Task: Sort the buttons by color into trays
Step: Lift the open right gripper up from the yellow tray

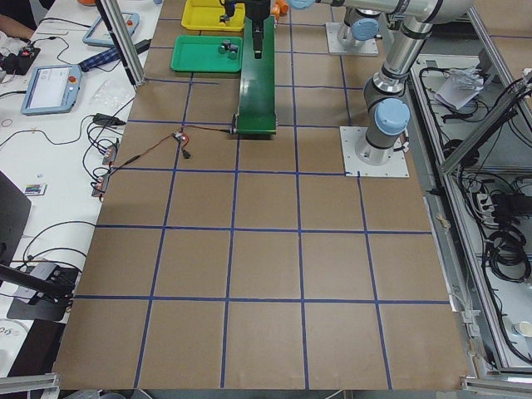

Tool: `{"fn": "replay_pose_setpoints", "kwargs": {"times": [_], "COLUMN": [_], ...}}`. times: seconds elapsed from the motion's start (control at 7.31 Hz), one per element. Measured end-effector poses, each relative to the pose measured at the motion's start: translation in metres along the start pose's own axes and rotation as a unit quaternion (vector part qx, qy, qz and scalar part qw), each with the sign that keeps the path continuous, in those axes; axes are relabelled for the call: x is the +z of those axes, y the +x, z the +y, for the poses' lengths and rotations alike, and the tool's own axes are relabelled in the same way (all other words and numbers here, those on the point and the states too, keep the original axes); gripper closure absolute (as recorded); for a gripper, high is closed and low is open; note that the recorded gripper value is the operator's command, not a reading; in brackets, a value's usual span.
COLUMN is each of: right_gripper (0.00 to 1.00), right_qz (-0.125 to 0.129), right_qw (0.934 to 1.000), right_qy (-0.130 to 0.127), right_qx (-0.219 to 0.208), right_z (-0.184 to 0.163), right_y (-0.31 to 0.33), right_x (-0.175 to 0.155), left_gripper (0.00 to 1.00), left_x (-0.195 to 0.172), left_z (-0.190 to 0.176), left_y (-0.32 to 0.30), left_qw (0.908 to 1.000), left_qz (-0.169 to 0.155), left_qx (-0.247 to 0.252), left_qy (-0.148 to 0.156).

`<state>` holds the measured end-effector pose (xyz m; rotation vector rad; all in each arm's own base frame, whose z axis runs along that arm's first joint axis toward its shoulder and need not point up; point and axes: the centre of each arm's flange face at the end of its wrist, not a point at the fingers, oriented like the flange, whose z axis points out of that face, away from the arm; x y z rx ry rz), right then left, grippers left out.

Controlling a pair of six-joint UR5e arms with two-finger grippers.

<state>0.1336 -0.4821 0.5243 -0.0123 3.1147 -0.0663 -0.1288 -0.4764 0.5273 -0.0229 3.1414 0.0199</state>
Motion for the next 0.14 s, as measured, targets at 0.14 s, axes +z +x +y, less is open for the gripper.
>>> {"fn": "replay_pose_setpoints", "kwargs": {"times": [0.14], "right_gripper": [0.00], "right_qz": [0.000], "right_qw": [1.0000], "right_qy": [-0.002], "right_qx": [0.009], "right_z": [-0.0016], "right_y": [-0.0002], "right_x": [-0.0018], "left_gripper": [0.00], "left_x": [0.0000], "left_z": [0.0000], "left_y": [0.0000], "left_qw": [1.0000], "left_qz": [0.000], "left_qx": [0.000], "left_qy": [0.000]}}
